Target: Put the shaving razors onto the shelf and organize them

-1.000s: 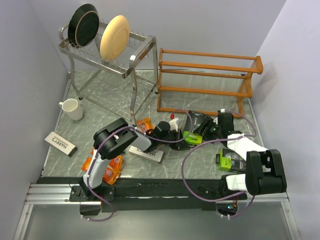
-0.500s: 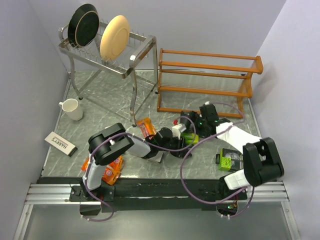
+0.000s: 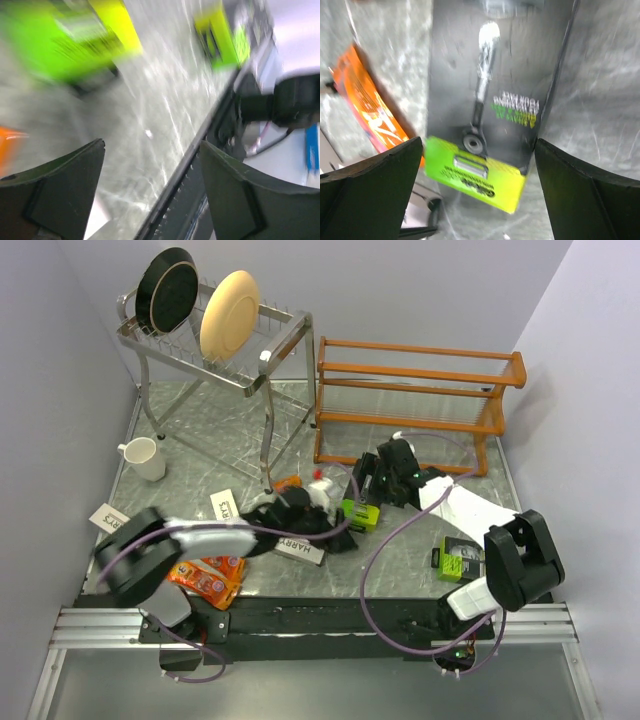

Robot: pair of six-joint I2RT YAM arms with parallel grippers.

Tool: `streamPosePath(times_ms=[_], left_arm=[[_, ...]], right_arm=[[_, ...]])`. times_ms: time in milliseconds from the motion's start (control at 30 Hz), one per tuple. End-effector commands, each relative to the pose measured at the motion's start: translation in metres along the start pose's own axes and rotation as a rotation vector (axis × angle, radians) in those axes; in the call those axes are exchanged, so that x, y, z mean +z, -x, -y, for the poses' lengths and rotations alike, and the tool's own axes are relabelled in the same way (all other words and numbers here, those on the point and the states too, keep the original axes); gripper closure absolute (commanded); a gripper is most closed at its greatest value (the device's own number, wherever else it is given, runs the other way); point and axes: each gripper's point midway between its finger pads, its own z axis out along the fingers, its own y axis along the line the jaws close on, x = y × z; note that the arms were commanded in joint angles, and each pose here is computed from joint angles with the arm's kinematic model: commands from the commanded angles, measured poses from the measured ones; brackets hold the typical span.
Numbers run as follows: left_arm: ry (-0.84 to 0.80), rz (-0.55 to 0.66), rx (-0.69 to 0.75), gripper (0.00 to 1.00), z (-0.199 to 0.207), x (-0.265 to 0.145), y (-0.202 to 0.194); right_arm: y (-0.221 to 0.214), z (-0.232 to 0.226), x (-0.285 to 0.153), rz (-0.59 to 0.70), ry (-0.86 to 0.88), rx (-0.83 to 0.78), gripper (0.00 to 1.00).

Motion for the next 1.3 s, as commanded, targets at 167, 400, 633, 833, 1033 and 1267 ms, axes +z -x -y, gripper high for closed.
streamPosePath(times_ms=[167,400,633,833,1033,1267], left_arm=[[0.298,0.118,0.008,0.13,-0.063,-0.058,0.076],[0.282,0.180,0.002,0.14,-0.061,-0.061,0.087],[0.299,0.157,0.007,0.15,-0.074,-0.047,0.084],[0.262,0.171,-0.043,0.14,-0.081,-0.033,0.072],[0.279,0.134,-0.072,0.16,-0.094,-0.006,0.083],[0.179,0.157,-0.089,0.21,-0.082,0.020,0.104]], right_arm=[[0.024,-0.009,0.004,0.054,-0.047,0.041,0.00],[0.012,-0.012,0.015,0.044,-0.140,-0.038,0.00],[-0.013,0.017,0.019,-0.017,-0.234,-0.118,0.00],[0.025,-0.001,-0.007,0.108,-0.167,-0.211,0.00],[0.037,0.005,-0.038,0.096,-0.088,-0.091,0.00],[0.006,0.028,-0.026,0.037,-0.071,0.007,0.05]])
